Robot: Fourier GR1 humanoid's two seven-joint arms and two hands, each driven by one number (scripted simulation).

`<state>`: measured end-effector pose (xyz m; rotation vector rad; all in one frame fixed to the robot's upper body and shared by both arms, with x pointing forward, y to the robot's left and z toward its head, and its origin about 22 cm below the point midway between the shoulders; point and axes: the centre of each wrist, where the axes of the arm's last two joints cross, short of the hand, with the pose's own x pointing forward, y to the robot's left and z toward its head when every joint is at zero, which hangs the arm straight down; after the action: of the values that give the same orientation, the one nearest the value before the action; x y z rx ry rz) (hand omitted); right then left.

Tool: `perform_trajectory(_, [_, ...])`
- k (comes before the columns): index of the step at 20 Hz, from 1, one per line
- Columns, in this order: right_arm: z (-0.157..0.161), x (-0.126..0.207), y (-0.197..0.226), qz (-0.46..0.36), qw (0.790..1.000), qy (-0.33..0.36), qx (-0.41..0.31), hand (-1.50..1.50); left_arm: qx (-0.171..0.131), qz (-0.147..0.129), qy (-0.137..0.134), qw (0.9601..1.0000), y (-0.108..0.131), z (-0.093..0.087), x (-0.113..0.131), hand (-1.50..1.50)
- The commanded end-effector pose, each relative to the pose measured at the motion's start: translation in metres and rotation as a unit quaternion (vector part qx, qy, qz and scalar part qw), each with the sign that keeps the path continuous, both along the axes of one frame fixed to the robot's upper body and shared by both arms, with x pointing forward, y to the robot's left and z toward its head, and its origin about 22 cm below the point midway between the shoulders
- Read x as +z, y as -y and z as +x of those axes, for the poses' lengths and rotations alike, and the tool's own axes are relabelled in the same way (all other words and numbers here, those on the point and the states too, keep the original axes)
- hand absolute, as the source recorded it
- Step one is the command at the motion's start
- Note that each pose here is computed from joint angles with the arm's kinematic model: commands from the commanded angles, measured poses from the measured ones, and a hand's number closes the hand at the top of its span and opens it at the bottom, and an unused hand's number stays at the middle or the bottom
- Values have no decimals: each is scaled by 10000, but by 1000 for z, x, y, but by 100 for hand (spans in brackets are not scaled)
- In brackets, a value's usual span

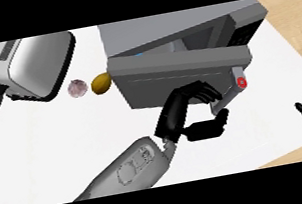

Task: Pick up the milk, place it into the microwave and close the microwave

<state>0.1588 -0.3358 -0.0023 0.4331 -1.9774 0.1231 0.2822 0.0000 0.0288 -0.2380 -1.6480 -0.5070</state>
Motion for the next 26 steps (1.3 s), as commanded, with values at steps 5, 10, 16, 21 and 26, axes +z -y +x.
perform_trajectory(5, [-1, 21, -5, 127, 9981, 148, 587, -150, 775, -556, 213, 9952, -3, 43, 28, 150])
perform_trajectory(10, [-1, 28, -7, 207, 9968, 135, 759, -150, 971, -834, 238, 9915, -6, 60, 37, 150])
perform_trajectory(16, [-2, 38, 0, 222, 9968, 146, 756, -150, 1087, -980, 244, 9889, -9, 66, 35, 150])
perform_trajectory(21, [-2, 47, 0, 294, 9957, 265, 839, -150, 1164, -1059, 290, 9871, -10, 67, 32, 150])
perform_trajectory(26, [-3, 55, 4, 278, 9946, 278, 965, -150, 1290, -1092, 410, 9848, -11, 67, 29, 150])
